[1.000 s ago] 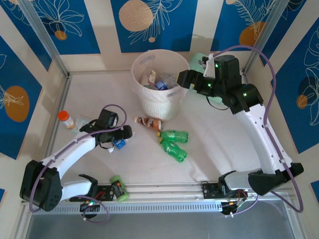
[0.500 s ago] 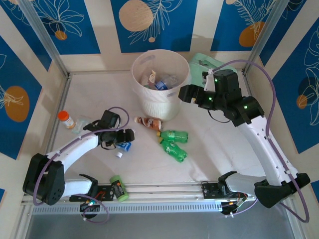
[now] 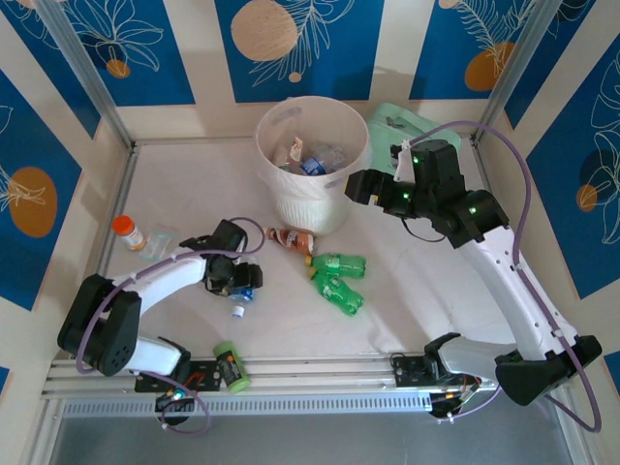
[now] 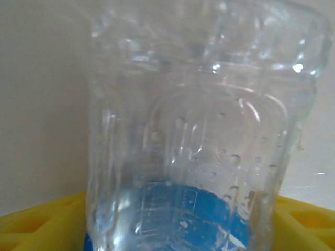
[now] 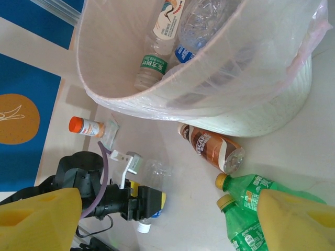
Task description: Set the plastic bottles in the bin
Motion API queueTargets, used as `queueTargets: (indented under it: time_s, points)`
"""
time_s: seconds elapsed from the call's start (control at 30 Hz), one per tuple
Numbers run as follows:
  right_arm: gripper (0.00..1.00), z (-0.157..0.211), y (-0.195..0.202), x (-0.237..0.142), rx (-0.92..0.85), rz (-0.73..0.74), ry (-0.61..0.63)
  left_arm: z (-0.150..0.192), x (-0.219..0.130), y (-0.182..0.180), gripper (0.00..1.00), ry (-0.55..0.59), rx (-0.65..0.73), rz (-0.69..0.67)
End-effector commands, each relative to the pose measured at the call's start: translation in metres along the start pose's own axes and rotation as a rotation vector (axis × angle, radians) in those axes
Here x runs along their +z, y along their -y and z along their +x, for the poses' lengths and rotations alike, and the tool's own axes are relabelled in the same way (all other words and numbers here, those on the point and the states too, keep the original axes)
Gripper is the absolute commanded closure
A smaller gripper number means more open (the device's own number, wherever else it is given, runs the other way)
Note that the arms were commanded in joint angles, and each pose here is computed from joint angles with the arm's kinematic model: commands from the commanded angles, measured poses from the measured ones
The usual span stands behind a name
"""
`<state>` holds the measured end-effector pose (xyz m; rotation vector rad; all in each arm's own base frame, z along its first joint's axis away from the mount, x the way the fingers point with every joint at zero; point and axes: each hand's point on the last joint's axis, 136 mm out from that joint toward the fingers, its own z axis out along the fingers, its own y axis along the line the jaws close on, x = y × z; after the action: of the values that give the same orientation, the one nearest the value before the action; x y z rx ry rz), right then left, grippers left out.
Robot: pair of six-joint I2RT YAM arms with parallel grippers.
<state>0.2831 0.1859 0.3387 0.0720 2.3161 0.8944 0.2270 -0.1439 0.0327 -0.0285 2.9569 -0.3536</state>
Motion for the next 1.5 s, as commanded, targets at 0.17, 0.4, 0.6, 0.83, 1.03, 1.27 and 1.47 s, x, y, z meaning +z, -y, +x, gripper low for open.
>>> queueTargets:
  time_s: [0.17, 0.4, 0.6, 0.83, 1.03, 1.27, 1.47]
  points:
    - [0.13, 0.004, 0.0, -0.003, 0.01, -0.004, 0.008, -0.005, -0.005, 0.002, 0.36, 0.0, 0.034, -0.03]
    - [0.13, 0.002, -0.002, -0.003, 0.013, -0.015, 0.01, -0.011, -0.021, 0.009, 0.39, 0.05, 0.015, 0.004]
    - [0.13, 0.001, -0.005, -0.007, 0.004, -0.023, 0.016, -0.03, -0.065, 0.025, 0.41, 0.15, -0.001, 0.059]
    - [0.14, 0.002, -0.009, -0.006, 0.001, -0.037, 0.015, -0.068, -0.176, 0.049, 0.42, 0.393, 0.03, 0.115]
    - [0.14, 0.005, -0.011, -0.008, -0.01, -0.042, 0.018, -0.102, -0.268, 0.07, 0.43, 0.57, 0.123, 0.115]
    - [0.14, 0.01, -0.009, -0.009, 0.004, -0.05, 0.016, -0.164, -0.332, 0.123, 0.44, 0.721, 0.267, 0.18]
    - [0.14, 0.021, -0.003, -0.007, 0.022, -0.044, -0.003, -0.22, -0.329, 0.175, 0.45, 0.714, 0.35, 0.26]
